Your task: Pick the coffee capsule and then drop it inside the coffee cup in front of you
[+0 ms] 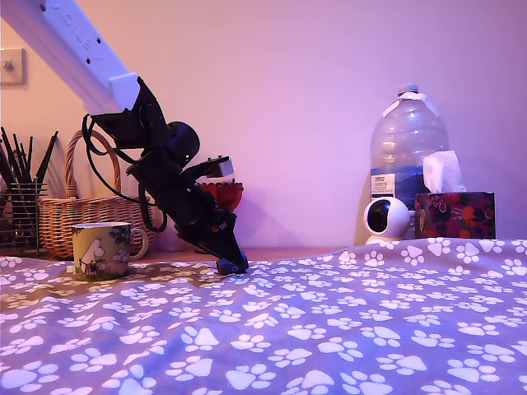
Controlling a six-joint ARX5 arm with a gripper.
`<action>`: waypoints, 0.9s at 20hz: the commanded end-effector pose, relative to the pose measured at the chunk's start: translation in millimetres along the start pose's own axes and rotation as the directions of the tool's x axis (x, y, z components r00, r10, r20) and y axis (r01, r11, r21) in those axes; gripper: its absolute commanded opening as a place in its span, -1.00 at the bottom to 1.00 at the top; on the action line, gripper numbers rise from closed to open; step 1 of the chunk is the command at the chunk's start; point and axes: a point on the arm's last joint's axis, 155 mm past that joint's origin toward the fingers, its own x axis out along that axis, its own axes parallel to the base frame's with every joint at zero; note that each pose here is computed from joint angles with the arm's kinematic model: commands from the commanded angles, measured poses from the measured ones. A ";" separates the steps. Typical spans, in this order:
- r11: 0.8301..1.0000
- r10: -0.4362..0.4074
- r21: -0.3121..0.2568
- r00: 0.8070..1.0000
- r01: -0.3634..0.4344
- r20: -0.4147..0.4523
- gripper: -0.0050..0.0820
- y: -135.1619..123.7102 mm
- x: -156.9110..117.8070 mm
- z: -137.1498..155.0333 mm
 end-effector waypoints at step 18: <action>0.997 -0.056 -0.053 0.996 0.052 -0.076 -0.40 -6.9 15.7 -35.5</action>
